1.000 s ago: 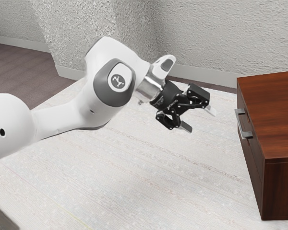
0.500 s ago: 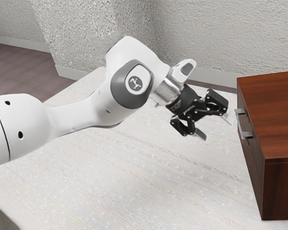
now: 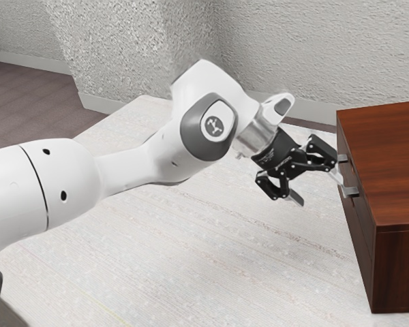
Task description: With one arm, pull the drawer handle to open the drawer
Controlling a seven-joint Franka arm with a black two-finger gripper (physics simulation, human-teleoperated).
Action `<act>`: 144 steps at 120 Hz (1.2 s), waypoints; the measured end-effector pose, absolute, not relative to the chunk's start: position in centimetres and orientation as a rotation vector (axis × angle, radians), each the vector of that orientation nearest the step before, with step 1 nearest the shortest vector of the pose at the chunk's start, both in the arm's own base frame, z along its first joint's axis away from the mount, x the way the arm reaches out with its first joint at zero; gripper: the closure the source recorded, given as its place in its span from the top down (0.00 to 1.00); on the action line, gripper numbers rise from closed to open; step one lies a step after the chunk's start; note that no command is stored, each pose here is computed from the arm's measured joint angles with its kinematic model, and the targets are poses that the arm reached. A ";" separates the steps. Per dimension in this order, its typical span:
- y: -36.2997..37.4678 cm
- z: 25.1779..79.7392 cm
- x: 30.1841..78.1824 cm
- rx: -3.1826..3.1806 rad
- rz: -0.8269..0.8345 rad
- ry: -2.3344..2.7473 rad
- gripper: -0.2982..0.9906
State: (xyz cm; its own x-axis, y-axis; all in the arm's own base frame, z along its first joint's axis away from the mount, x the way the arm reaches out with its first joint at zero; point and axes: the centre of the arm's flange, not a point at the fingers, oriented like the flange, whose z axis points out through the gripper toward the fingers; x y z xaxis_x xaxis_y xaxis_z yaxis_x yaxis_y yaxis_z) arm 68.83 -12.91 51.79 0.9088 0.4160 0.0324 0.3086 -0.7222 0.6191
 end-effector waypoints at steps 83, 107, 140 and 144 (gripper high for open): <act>-12.4 50.0 71.4 2.417 0.350 0.627 0.77; -11.5 50.3 71.4 2.428 0.368 0.646 0.77; -11.0 50.8 70.0 2.436 0.348 0.661 0.77; -11.0 50.9 69.9 2.437 0.343 0.660 0.77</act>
State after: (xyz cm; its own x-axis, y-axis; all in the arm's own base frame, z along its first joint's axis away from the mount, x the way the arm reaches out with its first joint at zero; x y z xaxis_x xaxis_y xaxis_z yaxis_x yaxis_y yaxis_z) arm 69.87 -11.02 50.89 0.8443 0.5281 0.0909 0.3776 -0.7066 0.5985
